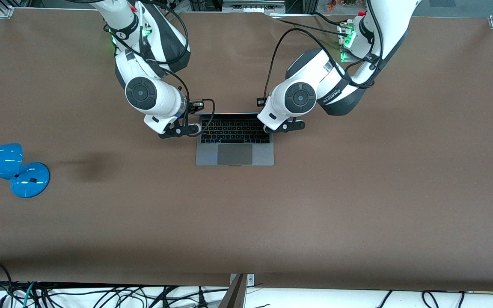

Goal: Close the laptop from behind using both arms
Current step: 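Push the screen's back with both grippers, tilting it toward the keyboard, then press the lid down with both grippers until it shuts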

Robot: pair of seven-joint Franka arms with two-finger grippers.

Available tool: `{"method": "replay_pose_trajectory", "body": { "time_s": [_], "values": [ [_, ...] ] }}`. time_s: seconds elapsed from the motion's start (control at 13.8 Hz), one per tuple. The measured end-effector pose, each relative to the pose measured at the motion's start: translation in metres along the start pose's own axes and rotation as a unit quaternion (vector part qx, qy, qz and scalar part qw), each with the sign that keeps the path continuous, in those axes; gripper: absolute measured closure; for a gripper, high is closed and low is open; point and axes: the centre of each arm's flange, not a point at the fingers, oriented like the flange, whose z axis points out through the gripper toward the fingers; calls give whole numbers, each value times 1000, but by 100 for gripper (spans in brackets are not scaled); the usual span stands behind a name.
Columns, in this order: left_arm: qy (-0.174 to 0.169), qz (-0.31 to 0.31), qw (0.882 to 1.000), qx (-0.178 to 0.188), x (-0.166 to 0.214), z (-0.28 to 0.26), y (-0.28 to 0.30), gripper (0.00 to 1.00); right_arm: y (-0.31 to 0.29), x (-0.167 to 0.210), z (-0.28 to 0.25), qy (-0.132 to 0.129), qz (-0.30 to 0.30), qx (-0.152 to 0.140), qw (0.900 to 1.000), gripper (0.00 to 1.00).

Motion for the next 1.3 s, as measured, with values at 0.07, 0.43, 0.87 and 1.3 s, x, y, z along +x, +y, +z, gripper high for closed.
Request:
{"method": "replay_pose_trajectory", "body": {
  "time_s": [0.07, 0.43, 0.87, 1.3],
  "values": [
    [5, 1, 1000, 2, 4, 1, 0, 99, 1, 3, 2, 1, -1, 1, 1000, 99],
    [5, -2, 1000, -4, 26, 3, 1, 99, 4, 22, 12, 26, -17, -5, 1000, 99],
    [10, -11, 1000, -18, 52, 6, 0, 99, 9, 35, 6, 35, -17, -1, 999, 99],
    [32, -20, 999, -6, 71, 27, 13, 99, 14, 56, 16, 58, -30, 7, 998, 99]
  ]
}}
